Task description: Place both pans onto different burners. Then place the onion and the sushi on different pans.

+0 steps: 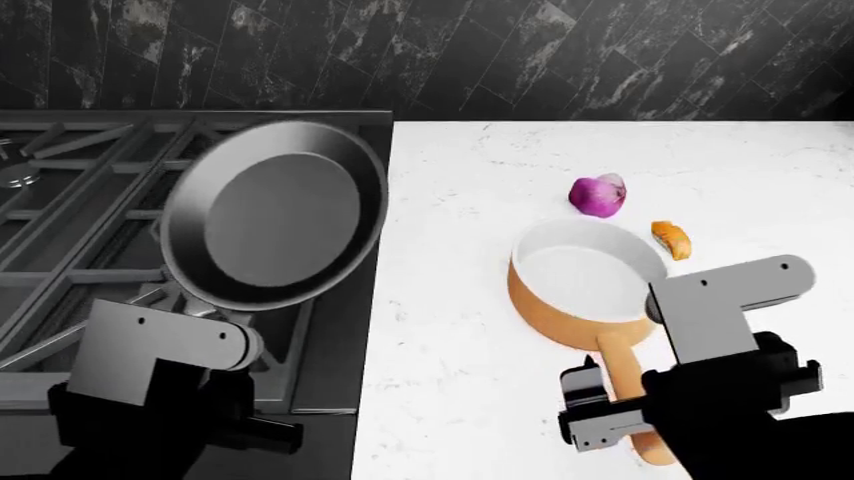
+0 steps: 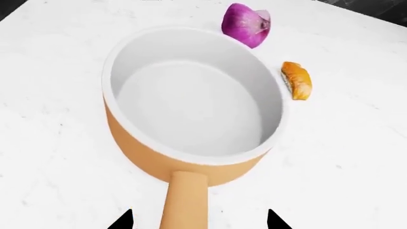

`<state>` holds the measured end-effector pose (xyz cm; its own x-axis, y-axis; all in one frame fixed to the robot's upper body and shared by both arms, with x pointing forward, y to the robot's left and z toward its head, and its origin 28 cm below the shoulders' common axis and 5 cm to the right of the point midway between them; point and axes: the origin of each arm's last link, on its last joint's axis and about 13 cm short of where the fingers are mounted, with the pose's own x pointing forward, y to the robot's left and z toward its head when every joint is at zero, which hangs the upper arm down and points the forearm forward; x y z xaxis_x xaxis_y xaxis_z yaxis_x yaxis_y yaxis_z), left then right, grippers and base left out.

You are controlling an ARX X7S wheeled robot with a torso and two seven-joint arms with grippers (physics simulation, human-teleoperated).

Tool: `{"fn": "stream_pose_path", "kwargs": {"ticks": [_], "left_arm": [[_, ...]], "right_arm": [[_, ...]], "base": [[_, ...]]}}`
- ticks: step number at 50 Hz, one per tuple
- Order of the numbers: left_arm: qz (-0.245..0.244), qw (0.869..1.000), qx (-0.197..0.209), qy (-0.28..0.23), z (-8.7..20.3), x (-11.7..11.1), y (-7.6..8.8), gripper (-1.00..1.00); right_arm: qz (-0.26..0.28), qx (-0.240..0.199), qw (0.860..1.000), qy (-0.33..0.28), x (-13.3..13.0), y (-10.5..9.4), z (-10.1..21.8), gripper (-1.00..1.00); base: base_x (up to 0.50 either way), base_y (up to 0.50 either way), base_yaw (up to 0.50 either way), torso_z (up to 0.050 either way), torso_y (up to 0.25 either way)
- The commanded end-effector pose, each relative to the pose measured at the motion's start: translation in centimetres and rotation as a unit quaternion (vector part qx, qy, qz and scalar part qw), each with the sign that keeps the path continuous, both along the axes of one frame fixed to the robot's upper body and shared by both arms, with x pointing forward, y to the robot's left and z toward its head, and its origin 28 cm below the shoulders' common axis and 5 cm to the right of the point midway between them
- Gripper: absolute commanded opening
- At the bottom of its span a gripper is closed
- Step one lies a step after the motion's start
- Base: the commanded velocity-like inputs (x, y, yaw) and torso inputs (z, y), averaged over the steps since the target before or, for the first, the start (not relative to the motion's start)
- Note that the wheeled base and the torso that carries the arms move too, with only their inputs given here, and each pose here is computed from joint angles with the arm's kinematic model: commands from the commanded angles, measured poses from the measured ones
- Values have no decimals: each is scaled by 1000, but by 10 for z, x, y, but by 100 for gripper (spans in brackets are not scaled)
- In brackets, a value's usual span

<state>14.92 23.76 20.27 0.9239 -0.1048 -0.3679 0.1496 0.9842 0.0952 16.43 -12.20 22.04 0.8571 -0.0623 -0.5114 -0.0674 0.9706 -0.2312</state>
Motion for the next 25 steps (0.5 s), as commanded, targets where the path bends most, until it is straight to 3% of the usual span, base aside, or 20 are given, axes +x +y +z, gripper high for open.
{"fn": "stream_pose_path", "kwargs": {"ticks": [1,25], "left_arm": [[23,999,3,-40,8,7,2,-100],[22,999,6,-37,6,7,1,-100]], "right_arm": [[1,34,999,4,9,-2,-8,100],[-17,75,996,41,11,-8,-36,100]], "base": [[0,0,0,0,0],[0,0,0,0,1]]}}
